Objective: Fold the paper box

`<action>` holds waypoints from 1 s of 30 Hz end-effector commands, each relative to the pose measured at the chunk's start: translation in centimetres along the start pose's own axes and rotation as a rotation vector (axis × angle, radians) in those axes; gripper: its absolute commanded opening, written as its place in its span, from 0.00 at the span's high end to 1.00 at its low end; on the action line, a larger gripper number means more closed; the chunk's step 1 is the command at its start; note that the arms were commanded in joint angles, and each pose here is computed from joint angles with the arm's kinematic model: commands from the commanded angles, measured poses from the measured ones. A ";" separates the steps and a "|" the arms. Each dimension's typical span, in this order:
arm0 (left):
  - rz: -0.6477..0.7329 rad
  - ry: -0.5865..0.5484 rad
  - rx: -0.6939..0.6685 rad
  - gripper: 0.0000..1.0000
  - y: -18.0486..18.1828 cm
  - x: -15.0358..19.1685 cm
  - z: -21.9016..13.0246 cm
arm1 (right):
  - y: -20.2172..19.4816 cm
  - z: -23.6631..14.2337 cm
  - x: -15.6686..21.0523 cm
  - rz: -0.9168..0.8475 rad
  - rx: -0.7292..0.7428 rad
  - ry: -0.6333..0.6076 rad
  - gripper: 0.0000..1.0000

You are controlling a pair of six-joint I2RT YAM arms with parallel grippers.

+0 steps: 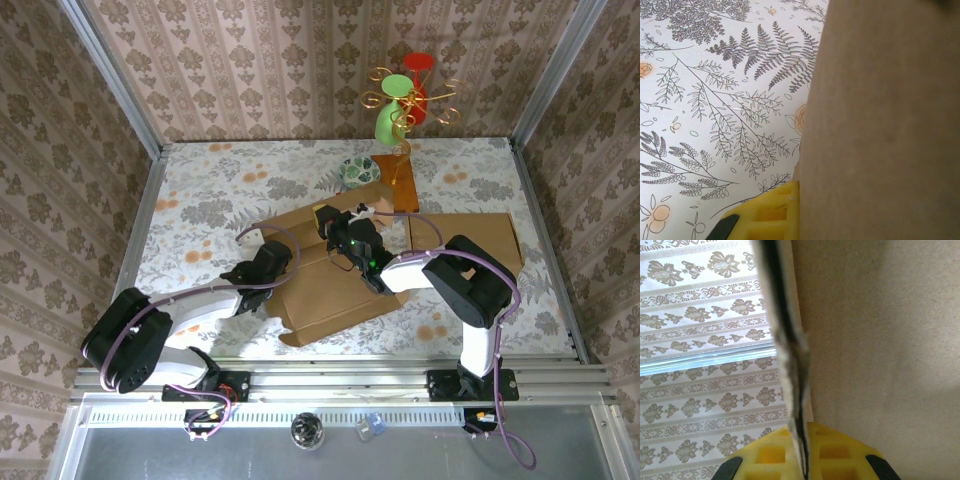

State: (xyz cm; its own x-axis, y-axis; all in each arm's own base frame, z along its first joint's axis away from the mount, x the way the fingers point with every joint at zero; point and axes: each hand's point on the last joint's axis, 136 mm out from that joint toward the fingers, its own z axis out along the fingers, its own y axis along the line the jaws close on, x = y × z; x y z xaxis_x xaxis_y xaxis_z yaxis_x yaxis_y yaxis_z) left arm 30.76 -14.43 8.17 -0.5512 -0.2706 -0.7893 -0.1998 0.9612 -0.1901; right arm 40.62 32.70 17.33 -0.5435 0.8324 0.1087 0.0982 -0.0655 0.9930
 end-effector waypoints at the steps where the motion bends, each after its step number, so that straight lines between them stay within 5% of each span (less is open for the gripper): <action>1: -0.011 0.039 -0.062 1.00 1.7 1.0 0.6 | -1.1 -0.1 2.0 0.020 0.051 0.077 1.00; 7: -0.007 0.019 -0.063 1.00 2.1 0.4 0.7 | -1.4 -0.1 2.1 0.016 0.084 0.076 1.00; 14: -0.008 0.031 0.044 1.00 1.8 -1.8 0.2 | 1.2 -1.3 0.7 -0.051 0.198 0.091 0.41; 17: -0.012 0.042 0.097 1.00 2.1 -3.0 -0.2 | 3.9 -2.4 0.2 -0.142 0.266 0.111 0.27; 23: -0.032 0.068 0.217 1.00 1.8 -5.5 -0.9 | 10.1 -5.5 -2.3 -0.282 0.263 0.073 0.21; 30: -0.133 0.103 0.421 1.00 0.3 -9.0 -2.0 | 18.0 -10.6 -7.5 -0.471 0.246 -0.023 0.29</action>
State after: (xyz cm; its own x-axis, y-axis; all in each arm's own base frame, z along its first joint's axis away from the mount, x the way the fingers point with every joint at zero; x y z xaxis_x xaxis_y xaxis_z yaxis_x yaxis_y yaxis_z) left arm 33.48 -9.70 13.23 -0.6060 -0.3675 -0.7055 -0.0707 0.9083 -0.4124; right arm 39.00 21.87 34.43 -0.5446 0.8053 -0.2342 0.0380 0.3026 0.9524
